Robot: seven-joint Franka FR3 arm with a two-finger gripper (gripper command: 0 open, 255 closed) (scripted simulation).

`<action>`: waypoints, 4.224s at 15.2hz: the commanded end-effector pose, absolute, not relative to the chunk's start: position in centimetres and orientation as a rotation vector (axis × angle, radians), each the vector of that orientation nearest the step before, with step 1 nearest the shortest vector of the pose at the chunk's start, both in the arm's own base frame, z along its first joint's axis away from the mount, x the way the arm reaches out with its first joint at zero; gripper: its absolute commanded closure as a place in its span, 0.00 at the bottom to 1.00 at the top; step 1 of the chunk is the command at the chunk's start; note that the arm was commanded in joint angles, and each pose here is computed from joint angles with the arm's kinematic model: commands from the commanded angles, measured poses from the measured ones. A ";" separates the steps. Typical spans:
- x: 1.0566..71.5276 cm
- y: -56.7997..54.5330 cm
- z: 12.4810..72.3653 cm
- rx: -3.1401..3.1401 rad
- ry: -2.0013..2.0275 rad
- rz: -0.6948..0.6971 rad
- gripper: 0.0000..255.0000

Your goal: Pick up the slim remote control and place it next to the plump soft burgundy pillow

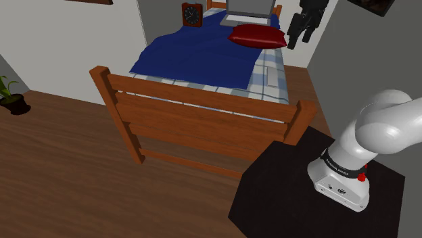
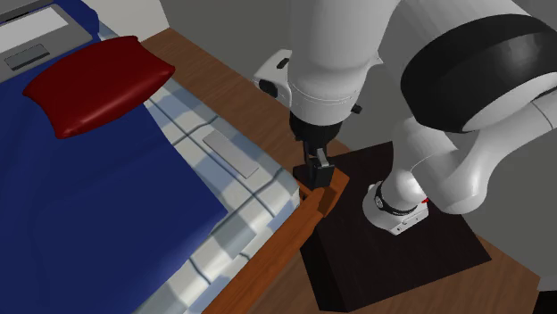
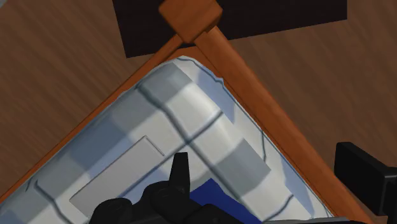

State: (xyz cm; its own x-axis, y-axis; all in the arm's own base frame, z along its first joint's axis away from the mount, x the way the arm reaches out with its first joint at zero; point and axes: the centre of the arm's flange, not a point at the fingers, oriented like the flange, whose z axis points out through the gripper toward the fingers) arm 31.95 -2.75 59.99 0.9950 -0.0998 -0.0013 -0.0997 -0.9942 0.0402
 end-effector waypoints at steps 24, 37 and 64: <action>45.7 -22.0 41.1 2.921 -1.089 0.000 0.00; 47.0 -27.1 33.1 2.847 -1.280 0.001 0.00; 47.0 -27.1 37.8 2.847 -1.280 0.001 1.00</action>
State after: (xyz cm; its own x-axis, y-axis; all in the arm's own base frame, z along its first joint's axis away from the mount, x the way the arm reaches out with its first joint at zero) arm 46.93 -27.02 37.21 0.6637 -0.7479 0.0089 -0.7480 -0.6635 0.0183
